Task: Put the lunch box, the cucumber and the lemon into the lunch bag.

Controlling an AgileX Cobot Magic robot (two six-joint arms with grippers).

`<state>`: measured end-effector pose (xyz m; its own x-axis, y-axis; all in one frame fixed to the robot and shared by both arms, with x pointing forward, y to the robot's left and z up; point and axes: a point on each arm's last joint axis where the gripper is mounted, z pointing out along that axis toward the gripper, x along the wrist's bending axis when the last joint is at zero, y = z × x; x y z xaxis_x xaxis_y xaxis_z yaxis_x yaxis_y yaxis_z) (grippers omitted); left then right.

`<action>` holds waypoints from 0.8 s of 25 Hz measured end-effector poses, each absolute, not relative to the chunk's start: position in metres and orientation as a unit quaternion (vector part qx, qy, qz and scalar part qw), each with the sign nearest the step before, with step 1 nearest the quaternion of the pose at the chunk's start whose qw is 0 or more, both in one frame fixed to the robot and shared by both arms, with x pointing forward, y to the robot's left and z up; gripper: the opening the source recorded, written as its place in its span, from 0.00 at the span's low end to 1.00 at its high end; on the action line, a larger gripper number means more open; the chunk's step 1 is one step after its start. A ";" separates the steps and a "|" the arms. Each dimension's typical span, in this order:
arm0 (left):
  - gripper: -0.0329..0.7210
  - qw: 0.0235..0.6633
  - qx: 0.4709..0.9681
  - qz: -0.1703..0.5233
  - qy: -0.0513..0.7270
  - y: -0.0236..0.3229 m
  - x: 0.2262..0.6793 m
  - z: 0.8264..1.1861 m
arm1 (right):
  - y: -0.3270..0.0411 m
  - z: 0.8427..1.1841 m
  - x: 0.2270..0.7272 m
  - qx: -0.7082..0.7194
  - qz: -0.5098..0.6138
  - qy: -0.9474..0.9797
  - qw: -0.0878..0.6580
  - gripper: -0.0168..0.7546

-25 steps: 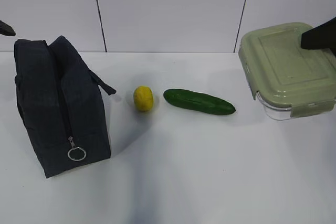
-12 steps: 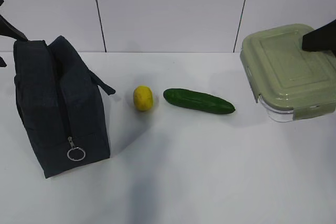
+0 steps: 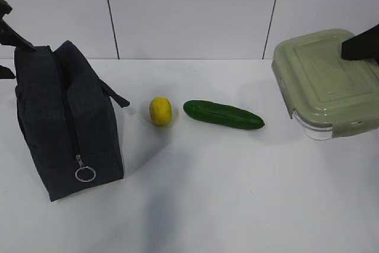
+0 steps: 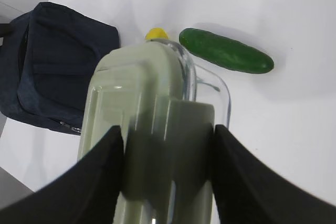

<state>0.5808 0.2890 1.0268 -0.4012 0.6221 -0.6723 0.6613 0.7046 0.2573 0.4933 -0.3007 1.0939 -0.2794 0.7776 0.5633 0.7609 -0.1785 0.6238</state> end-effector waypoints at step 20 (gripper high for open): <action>0.09 0.396 0.409 -0.036 0.821 0.285 0.582 1.024 | -0.301 1.094 0.493 0.600 0.476 0.642 0.009 0.53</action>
<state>0.5822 0.2853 1.0240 -0.3521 0.6428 -0.6803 0.6996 0.6636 0.2649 0.4931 -0.3009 1.0936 -0.2796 0.7801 0.5596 0.7621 -0.1742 0.6236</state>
